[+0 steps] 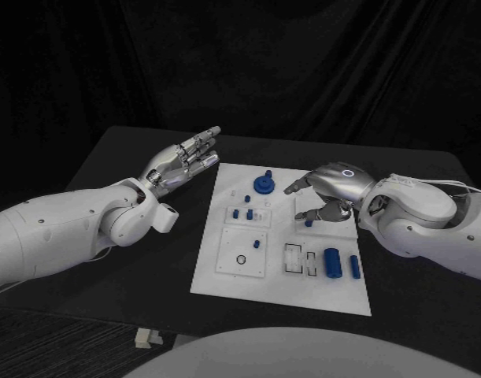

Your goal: Assemble the parts on the task board

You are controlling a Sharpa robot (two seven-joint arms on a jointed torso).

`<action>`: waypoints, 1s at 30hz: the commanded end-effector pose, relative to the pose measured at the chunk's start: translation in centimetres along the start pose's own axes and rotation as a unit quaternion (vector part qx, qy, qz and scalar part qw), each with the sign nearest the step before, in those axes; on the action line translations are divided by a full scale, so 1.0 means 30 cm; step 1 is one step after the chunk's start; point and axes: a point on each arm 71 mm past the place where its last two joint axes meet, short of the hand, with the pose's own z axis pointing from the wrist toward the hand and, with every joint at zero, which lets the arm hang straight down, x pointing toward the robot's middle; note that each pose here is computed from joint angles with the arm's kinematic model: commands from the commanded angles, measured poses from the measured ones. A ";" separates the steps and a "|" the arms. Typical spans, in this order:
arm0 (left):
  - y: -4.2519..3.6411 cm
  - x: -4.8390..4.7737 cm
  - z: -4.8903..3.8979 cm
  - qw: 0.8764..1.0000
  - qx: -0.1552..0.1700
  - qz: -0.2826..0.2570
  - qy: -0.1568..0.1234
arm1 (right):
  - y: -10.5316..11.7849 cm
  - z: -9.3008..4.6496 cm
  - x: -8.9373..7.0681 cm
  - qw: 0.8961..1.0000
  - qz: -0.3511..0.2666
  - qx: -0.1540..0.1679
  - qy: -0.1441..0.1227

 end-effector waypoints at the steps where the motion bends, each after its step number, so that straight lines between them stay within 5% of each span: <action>1: -0.015 0.002 -0.001 0.999 0.037 0.005 -0.012 | -0.040 -0.016 0.025 0.998 0.033 0.040 0.022; 14: -0.004 -0.007 -0.017 1.000 0.022 0.007 -0.018 | -0.102 -0.052 0.109 0.995 0.052 0.071 0.052; 30: 0.002 0.000 -0.024 1.000 0.014 -0.004 -0.008 | -0.099 -0.034 0.151 0.995 0.056 0.062 0.058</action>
